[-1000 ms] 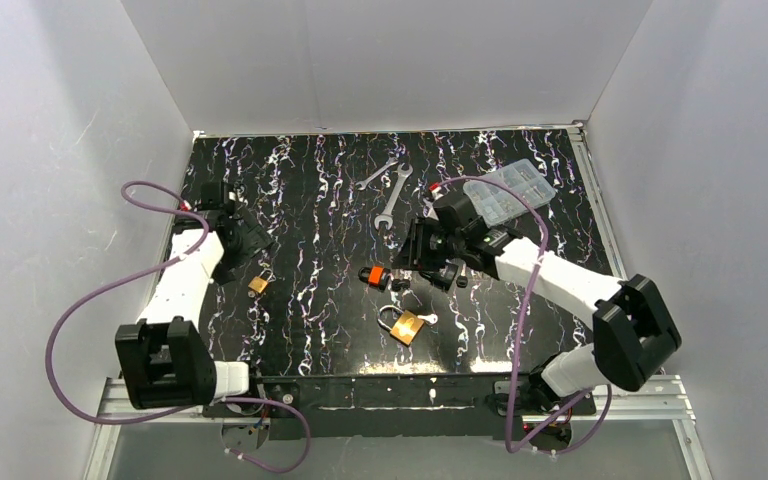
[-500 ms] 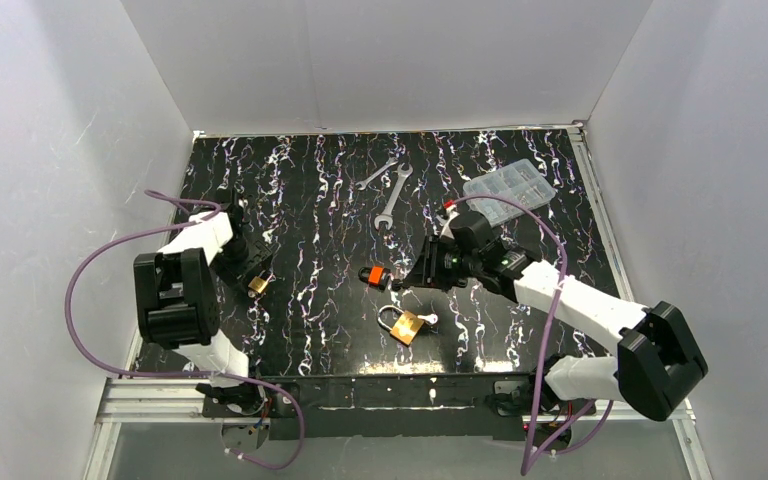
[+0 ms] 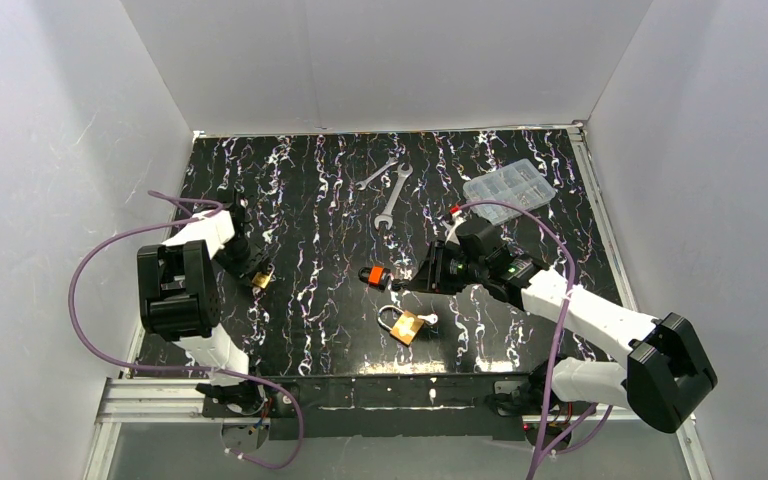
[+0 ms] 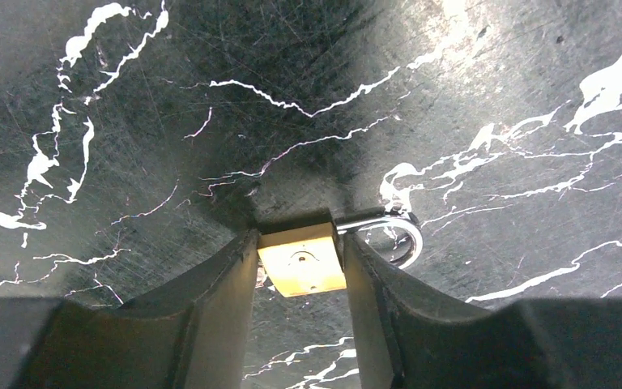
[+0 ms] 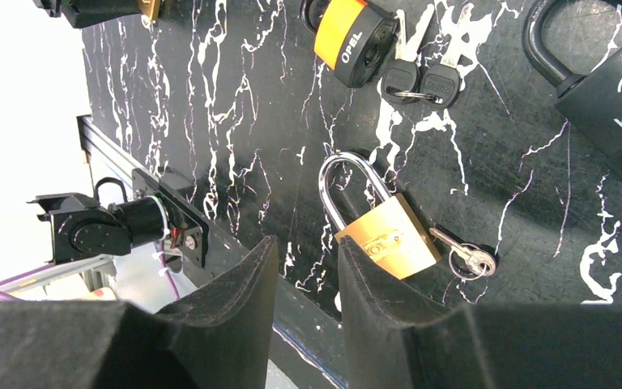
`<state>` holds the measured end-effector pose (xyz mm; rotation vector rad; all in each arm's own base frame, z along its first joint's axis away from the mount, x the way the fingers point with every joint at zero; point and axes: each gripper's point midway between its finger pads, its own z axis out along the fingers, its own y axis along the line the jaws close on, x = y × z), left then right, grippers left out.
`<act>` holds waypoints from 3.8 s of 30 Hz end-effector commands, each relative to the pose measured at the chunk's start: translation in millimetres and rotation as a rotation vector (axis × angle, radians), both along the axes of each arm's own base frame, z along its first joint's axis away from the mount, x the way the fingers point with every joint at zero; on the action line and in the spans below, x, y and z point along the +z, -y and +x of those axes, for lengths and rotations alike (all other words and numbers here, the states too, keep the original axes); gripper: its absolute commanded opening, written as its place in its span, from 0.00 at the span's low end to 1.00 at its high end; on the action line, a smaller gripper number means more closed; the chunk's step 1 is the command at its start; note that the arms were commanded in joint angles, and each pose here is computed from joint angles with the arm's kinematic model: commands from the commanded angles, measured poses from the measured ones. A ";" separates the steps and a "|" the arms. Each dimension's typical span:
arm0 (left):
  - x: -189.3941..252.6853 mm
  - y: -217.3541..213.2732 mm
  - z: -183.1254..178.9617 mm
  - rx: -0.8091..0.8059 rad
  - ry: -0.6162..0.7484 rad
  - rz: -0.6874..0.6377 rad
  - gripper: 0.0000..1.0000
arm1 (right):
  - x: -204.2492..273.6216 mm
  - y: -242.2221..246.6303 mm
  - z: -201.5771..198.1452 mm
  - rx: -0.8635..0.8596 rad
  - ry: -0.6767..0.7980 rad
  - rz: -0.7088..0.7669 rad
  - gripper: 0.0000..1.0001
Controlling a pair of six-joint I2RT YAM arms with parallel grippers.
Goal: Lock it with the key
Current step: Pick up the lock from the center of the board, then lock the lock.
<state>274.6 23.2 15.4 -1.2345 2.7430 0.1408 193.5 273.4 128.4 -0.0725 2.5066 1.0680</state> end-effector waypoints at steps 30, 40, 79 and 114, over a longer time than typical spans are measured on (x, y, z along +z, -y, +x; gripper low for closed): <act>79.8 176.5 -58.4 0.221 0.275 -0.744 0.07 | 20.3 -141.3 11.2 0.027 0.430 0.066 0.49; 104.3 189.4 -55.3 0.216 0.310 -0.821 0.08 | 26.2 -161.9 15.2 0.030 0.480 0.087 0.50; 200.6 209.4 -60.3 -0.348 0.592 -0.781 0.81 | 110.8 -107.8 -30.0 0.340 0.502 0.202 0.01; 333.4 315.2 -223.5 -1.676 0.704 -1.042 0.40 | 228.2 -21.2 -195.8 1.020 0.214 0.576 0.01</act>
